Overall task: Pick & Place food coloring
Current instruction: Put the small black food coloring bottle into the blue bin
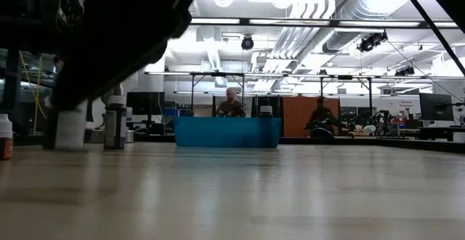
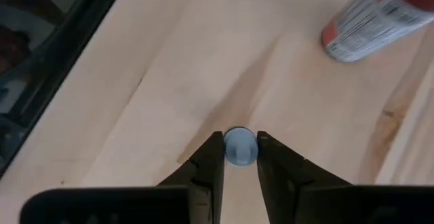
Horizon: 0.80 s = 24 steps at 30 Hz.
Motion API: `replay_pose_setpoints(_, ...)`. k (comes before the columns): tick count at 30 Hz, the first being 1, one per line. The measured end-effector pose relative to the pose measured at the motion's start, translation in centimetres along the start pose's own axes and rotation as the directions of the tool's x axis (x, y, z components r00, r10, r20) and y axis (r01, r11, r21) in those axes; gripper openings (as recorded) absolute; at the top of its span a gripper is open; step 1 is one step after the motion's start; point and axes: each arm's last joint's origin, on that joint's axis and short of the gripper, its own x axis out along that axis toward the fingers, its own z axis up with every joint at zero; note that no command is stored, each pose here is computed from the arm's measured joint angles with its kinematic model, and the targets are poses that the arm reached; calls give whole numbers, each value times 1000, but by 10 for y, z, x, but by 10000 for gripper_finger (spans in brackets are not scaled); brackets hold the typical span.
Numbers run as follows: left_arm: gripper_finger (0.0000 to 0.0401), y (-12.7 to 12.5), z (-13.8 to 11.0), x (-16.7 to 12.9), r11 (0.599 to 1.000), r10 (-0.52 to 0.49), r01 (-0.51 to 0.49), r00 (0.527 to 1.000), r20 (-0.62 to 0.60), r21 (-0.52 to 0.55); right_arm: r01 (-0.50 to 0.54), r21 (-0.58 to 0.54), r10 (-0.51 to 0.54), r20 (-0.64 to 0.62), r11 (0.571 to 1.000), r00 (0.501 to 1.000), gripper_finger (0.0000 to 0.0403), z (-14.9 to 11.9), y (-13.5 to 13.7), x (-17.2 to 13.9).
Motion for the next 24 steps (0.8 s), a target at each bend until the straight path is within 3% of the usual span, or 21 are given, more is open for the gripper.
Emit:
replay_pose_setpoints(8,0,0,0,0,1000,0,0,1000,0,0,45,56,-47,42,997,998,66,10,-4,-33)
replay_pose_setpoints(14,0,0,0,0,1000,0,0,1000,0,0,98,116,-106,66,988,992,66,15,-15,-77)
replay_pose_setpoints(24,0,0,0,0,1000,0,0,1000,0,0,182,217,-209,110,959,972,65,9,-64,-161)
